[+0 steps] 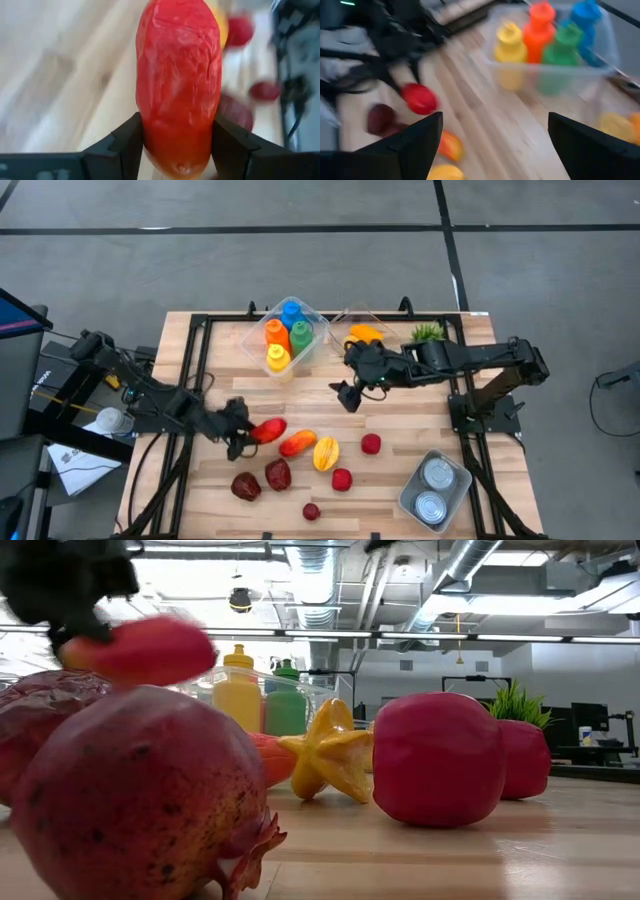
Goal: Pick & Place Food Item
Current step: Put the left orange mango into the right transparent bin
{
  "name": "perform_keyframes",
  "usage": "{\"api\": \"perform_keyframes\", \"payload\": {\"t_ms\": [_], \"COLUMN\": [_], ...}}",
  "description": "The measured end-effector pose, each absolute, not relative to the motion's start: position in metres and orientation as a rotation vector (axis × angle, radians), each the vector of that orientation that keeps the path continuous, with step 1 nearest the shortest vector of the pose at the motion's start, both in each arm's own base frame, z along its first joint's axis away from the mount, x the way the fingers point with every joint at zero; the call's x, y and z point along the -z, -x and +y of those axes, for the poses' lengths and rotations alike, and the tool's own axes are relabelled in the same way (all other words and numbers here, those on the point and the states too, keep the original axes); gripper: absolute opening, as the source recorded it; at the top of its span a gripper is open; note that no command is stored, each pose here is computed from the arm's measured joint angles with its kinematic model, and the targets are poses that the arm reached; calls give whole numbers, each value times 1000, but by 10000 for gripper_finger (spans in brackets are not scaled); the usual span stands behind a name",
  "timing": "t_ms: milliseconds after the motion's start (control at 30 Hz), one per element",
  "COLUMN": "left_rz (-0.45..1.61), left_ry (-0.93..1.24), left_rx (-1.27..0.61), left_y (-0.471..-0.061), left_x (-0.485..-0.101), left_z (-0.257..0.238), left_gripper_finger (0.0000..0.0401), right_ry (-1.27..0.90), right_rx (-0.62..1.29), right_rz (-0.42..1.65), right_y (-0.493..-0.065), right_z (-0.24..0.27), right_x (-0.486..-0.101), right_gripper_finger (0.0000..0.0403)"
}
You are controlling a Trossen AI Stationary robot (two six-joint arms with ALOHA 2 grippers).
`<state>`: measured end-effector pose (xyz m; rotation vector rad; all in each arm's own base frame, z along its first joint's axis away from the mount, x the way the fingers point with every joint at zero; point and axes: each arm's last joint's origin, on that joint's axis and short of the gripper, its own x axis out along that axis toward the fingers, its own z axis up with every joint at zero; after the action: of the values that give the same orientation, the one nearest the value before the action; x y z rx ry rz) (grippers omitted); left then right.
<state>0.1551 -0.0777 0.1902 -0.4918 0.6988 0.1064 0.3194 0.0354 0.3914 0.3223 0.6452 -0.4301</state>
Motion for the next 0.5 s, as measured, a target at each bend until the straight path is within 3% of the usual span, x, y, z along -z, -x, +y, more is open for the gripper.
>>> {"api": "perform_keyframes", "payload": {"t_ms": [233, 500], "left_rz": [290, -158], "left_ry": [549, 439], "left_rx": [-69, -33], "left_y": [-163, -173], "left_x": [-236, -279], "left_z": [-56, -42], "left_gripper_finger": [179, 179], "right_ry": [-372, -385], "right_rx": [339, 338], "right_rz": [468, 290], "right_y": [-329, -336], "right_z": [52, 54], "right_x": [-406, -421], "right_gripper_finger": [349, 349]}}
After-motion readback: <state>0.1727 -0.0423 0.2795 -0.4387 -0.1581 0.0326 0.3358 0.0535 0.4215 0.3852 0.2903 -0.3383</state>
